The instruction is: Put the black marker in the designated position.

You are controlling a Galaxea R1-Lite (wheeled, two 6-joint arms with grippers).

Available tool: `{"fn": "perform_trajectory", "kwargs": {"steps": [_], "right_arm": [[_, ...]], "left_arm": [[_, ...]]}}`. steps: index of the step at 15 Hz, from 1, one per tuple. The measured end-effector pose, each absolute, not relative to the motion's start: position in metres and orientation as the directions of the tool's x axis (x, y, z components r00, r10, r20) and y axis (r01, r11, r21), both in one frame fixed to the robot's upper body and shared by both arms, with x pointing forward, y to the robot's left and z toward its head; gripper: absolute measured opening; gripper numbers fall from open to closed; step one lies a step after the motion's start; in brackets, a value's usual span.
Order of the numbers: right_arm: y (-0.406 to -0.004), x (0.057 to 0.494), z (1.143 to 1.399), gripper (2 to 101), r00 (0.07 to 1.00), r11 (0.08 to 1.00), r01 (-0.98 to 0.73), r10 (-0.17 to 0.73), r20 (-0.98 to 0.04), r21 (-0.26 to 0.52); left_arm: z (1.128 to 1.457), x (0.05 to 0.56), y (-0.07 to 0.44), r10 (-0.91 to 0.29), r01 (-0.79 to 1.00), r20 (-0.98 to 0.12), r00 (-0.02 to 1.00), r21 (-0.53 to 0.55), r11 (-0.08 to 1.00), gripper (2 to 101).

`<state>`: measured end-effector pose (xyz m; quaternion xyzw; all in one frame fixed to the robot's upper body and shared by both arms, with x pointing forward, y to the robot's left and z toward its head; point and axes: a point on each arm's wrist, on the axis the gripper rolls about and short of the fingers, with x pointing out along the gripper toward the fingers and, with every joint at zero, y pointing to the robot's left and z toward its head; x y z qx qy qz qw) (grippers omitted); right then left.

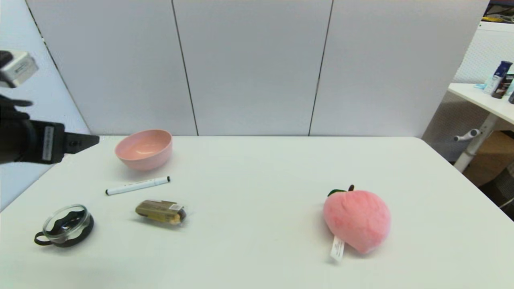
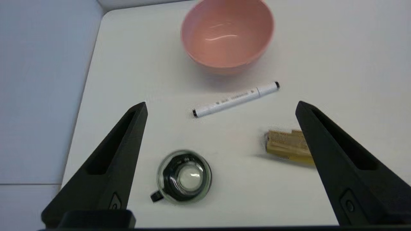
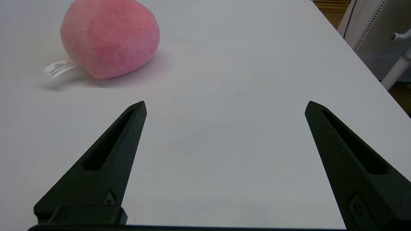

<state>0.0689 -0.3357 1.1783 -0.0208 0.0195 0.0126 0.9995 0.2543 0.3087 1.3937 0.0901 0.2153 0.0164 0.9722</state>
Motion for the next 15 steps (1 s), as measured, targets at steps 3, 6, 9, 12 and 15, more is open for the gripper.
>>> {"fn": "perform_trajectory", "kwargs": {"steps": [3, 6, 9, 12, 15], "right_arm": [[-0.336, 0.069, 1.178, 97.7, 0.999, 0.999, -0.025, 0.024, -0.04, -0.041], [-0.336, 0.069, 1.178, 97.7, 0.999, 0.999, -0.025, 0.024, -0.04, -0.041], [-0.336, 0.069, 1.178, 97.7, 0.999, 0.999, -0.026, 0.024, -0.04, -0.041], [-0.336, 0.069, 1.178, 97.7, 0.999, 0.999, -0.025, 0.024, -0.04, -0.041], [-0.336, 0.069, 1.178, 97.7, 0.999, 0.999, -0.026, 0.024, -0.04, -0.041]], "left_arm": [[1.363, 0.202, 0.316, -0.118, 0.193, -0.371, 0.921, 0.172, 0.966, 94.8], [1.327, 0.155, 0.323, -0.188, 0.252, -0.336, 0.923, 0.16, 0.954, 95.8], [1.283, 0.112, 0.329, -0.192, 0.247, -0.293, 0.937, 0.162, 0.955, 96.5], [1.236, 0.093, 0.332, -0.183, 0.231, -0.264, 0.947, 0.165, 0.959, 96.9], [1.214, 0.091, 0.332, -0.177, 0.216, -0.231, 0.957, 0.16, 0.963, 97.1]]}}
